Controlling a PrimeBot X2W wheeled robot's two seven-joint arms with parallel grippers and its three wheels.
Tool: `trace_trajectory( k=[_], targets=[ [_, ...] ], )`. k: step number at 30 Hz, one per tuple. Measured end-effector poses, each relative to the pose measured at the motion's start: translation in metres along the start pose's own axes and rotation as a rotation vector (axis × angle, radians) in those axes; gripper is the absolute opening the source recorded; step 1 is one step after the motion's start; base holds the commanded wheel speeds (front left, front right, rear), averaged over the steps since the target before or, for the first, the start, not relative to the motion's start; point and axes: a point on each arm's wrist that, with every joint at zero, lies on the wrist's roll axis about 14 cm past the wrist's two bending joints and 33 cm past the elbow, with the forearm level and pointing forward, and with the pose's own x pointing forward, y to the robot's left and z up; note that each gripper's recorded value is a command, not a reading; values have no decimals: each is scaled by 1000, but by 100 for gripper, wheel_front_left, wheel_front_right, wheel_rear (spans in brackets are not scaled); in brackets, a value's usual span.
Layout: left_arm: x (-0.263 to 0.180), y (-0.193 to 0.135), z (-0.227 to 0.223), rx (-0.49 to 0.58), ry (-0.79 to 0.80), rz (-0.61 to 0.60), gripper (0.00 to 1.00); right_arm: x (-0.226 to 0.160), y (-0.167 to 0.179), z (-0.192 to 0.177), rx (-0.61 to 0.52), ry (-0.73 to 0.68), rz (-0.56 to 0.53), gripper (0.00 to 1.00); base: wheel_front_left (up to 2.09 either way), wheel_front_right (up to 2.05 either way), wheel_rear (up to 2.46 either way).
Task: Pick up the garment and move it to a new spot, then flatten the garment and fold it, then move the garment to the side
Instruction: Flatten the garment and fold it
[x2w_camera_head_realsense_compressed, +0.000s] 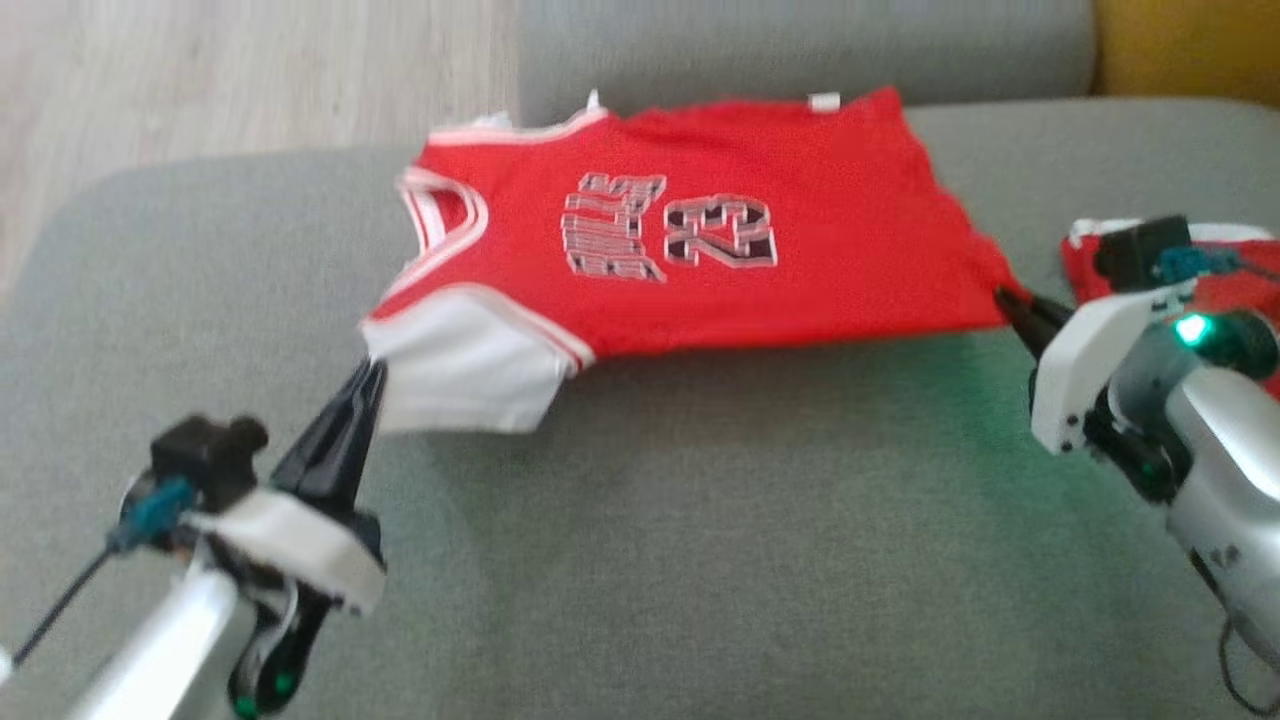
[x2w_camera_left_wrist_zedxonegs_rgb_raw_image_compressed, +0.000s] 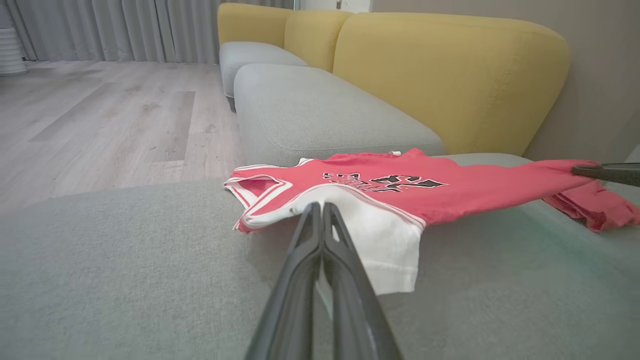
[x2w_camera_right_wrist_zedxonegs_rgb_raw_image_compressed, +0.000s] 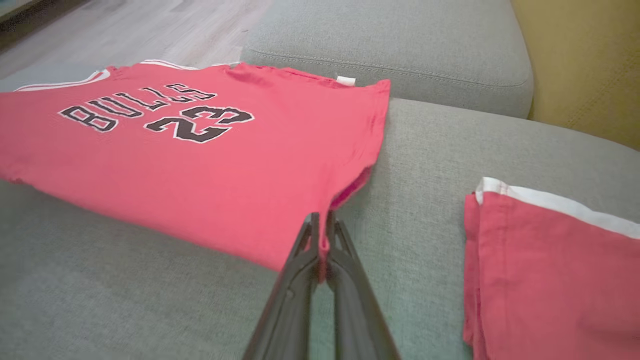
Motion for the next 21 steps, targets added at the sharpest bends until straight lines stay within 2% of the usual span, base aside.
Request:
trace_trajectory(
  k=[10,17,21],
  targets=[
    [-49,-33,-1,-47,18,-23,0,-39,17,-38,56,72,70,0,0,0,0],
    [-46,-35,-3,-57,30,-17,0,-37,18,-29,80,36,83,0,0,0,0],
    [-36,-30,-8,-24,67,-17,0,-31,13,-30,82,52,75,0,0,0,0]
  ],
)
